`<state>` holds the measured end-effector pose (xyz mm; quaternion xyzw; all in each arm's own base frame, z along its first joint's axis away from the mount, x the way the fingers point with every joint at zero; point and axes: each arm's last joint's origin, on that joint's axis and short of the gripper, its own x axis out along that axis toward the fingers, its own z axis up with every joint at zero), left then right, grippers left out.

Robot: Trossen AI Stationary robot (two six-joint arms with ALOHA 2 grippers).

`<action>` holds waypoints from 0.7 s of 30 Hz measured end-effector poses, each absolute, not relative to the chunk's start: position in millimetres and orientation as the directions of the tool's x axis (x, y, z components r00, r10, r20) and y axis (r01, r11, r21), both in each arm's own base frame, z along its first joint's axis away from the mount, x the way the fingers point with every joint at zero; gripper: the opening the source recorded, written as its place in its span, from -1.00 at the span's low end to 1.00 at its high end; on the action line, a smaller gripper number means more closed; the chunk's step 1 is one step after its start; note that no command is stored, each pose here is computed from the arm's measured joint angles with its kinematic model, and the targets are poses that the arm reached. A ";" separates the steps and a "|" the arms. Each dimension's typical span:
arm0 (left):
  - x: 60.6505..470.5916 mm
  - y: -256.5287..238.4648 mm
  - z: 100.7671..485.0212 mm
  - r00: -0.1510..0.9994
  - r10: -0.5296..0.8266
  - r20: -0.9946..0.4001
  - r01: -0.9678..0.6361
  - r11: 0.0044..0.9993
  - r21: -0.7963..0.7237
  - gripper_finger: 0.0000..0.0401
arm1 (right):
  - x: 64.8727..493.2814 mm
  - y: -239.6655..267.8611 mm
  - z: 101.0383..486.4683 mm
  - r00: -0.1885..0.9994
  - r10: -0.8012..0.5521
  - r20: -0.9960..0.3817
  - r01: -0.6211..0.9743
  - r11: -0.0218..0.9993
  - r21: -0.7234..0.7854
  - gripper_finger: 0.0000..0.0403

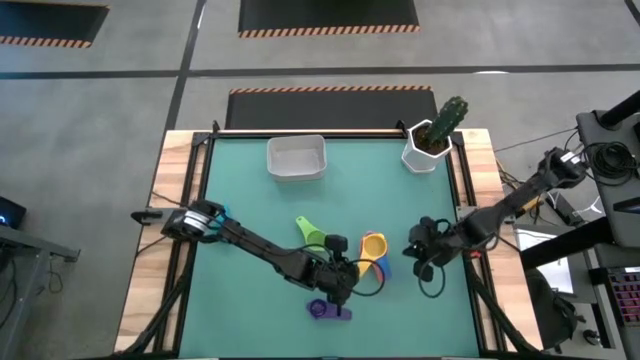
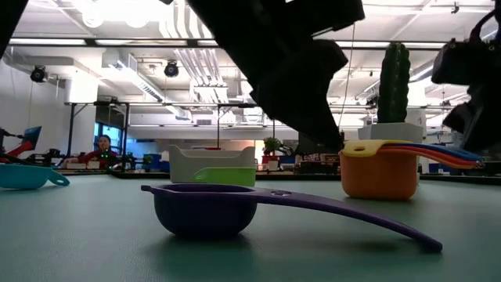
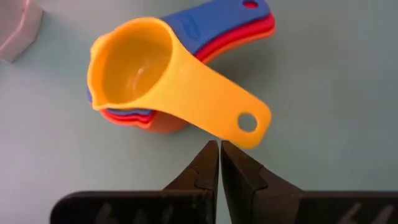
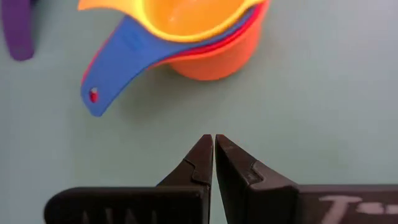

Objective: Nest measuring cups in basket
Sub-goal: Stack the yellow measuring cup on top of the blue measuring cup

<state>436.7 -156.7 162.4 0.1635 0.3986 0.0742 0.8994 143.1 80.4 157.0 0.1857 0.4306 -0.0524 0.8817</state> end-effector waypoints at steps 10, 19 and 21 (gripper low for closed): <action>442.9 -159.1 155.9 0.703 0.251 -0.666 -0.026 0.944 0.328 -1.00 | 164.0 93.2 136.2 0.694 0.100 -0.713 0.193 0.928 0.318 -0.96; 446.6 -160.0 159.3 0.736 0.238 -0.634 -0.054 0.954 0.296 -1.00 | 193.5 111.7 140.7 0.705 0.107 -0.701 0.120 0.956 0.267 -0.96; 446.6 -160.0 159.2 0.735 0.238 -0.634 -0.055 0.954 0.293 -1.00 | 199.2 115.4 142.3 0.705 0.107 -0.701 0.107 0.961 0.254 -0.96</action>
